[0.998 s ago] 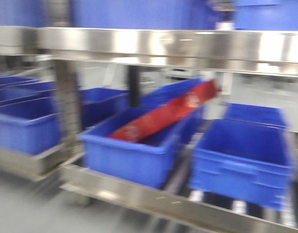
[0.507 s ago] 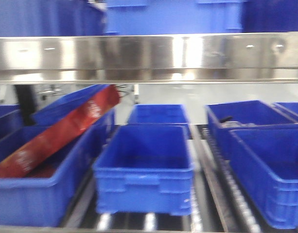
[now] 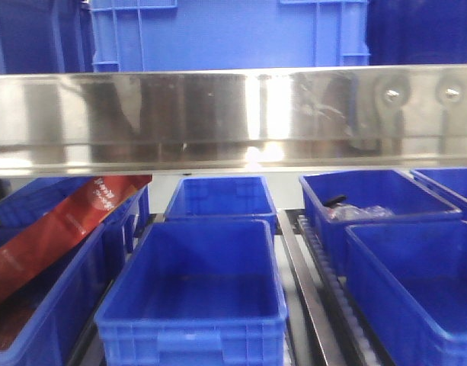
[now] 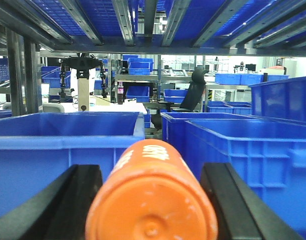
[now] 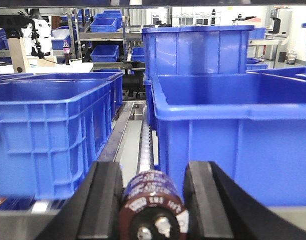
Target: Place cylindrical capacitor in blue bin on shelf
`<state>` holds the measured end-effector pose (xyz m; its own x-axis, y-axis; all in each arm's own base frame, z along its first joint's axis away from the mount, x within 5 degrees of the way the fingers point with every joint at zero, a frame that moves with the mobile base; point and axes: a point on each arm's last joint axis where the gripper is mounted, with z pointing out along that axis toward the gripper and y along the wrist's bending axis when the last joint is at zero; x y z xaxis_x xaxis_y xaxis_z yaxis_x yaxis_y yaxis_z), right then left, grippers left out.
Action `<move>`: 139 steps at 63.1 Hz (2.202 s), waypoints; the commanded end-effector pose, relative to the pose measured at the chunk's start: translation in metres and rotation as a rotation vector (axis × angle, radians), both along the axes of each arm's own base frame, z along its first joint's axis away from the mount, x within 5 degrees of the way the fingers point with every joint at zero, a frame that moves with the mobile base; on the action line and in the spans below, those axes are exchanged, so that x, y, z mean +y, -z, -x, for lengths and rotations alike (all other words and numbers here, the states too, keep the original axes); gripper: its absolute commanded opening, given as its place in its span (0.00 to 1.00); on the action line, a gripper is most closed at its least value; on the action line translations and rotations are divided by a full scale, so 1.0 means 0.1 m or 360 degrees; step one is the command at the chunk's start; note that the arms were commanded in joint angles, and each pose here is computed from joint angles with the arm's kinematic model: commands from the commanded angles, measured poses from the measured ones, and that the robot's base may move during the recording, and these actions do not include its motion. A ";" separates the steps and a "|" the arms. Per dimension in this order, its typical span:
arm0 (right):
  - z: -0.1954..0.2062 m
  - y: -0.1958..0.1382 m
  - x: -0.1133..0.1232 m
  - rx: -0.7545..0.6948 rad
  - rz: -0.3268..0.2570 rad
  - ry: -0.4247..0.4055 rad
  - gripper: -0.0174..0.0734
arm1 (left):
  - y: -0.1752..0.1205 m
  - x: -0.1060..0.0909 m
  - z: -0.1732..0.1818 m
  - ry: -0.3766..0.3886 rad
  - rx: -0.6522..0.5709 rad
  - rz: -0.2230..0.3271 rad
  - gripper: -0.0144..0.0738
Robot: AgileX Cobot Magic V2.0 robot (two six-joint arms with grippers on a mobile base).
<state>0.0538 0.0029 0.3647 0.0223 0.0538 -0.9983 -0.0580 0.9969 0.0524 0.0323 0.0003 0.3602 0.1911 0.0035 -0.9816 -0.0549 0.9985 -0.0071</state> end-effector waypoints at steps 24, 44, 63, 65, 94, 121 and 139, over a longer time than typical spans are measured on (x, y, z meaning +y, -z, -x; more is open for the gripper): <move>0.01 -0.01 0.00 -0.0030 0.0011 0.0001 0.01 | -0.03 0.00 0.02 0.0010 -0.0047 0.0010 0.04; 0.01 -0.01 0.00 -0.0030 0.0011 0.0001 0.01 | -0.03 0.00 0.02 0.0010 -0.0047 0.0010 0.04; 0.01 -0.01 0.00 -0.0030 0.0011 0.0001 0.01 | -0.03 0.00 0.02 0.0010 -0.0047 0.0010 0.04; 0.01 -0.01 0.00 -0.0030 0.0011 0.0001 0.01 | -0.03 0.00 0.02 0.0010 -0.0047 0.0010 0.04; 0.02 -0.12 0.00 -0.0222 0.0000 0.0000 0.01 | -0.05 0.00 0.02 0.0008 -0.0080 0.0009 0.04; -0.11 -0.25 0.04 -0.0224 -0.0019 -0.0083 0.01 | -0.25 0.00 -0.20 0.0046 0.0099 0.0067 0.04; -0.69 -0.57 0.33 -0.0095 0.0078 -0.0356 0.01 | -0.69 -0.06 -0.83 0.0220 0.0352 0.0142 0.04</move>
<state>0.1041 0.0256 0.4135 0.0703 0.0346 -0.9969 -0.2401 0.9706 0.0167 0.0981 -0.0001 0.4160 -0.0037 -0.0867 -0.9962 0.0056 0.9962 -0.0868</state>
